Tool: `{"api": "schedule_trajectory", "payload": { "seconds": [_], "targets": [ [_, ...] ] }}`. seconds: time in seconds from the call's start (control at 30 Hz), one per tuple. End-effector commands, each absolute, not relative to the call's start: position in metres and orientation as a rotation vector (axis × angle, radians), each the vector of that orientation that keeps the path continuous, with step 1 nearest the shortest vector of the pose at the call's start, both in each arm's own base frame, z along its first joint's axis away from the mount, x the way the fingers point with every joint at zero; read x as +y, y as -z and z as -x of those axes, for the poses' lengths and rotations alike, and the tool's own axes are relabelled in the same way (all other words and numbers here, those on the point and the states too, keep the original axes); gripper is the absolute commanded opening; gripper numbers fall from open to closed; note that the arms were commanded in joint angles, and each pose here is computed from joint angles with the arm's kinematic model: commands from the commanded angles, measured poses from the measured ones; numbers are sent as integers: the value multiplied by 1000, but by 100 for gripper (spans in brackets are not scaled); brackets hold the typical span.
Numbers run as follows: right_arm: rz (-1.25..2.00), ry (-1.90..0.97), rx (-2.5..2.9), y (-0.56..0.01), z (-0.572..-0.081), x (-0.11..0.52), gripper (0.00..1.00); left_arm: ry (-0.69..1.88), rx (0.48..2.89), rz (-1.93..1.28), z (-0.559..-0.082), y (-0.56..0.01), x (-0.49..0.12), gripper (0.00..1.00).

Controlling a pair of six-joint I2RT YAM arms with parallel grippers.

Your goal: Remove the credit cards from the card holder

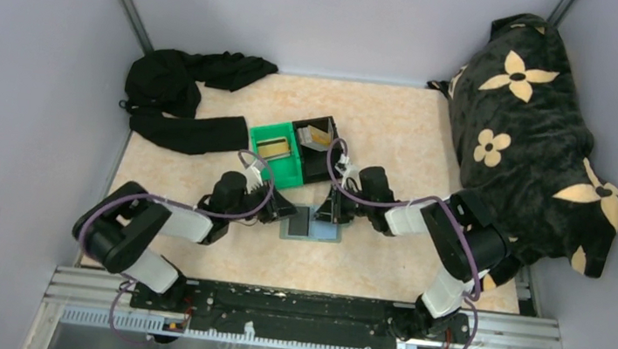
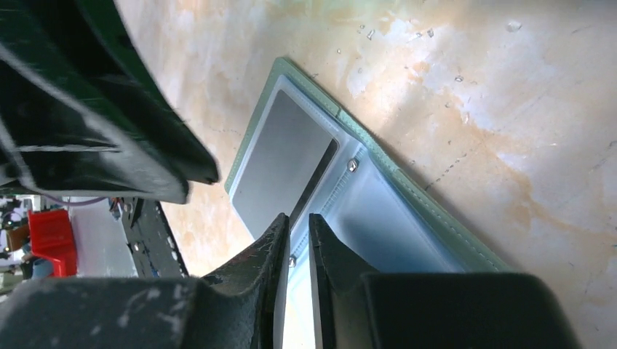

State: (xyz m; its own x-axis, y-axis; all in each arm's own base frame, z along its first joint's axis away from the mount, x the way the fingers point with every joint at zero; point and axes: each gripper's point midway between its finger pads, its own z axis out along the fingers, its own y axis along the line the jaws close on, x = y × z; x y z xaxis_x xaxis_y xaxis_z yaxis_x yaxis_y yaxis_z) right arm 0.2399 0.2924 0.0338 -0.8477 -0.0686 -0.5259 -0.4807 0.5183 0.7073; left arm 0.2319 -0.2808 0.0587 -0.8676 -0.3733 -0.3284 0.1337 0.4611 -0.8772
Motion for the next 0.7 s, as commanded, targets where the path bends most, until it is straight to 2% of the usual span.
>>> {"api": "schedule_trajectory", "payload": {
  "seconds": [0.0, 0.33, 0.67],
  "targets": [
    [458, -1312, 2216, -57, -249, 298, 15, 1265, 2229, 118, -239, -69, -271, 27],
    [439, -1303, 2226, -54, -250, 297, 10, 1032, 2388, 182, -240, -27, -255, 28],
    [447, -1287, 2250, -46, -250, 296, 9, 1150, 2425, 160, -233, -17, -278, 27]
  ]
}}
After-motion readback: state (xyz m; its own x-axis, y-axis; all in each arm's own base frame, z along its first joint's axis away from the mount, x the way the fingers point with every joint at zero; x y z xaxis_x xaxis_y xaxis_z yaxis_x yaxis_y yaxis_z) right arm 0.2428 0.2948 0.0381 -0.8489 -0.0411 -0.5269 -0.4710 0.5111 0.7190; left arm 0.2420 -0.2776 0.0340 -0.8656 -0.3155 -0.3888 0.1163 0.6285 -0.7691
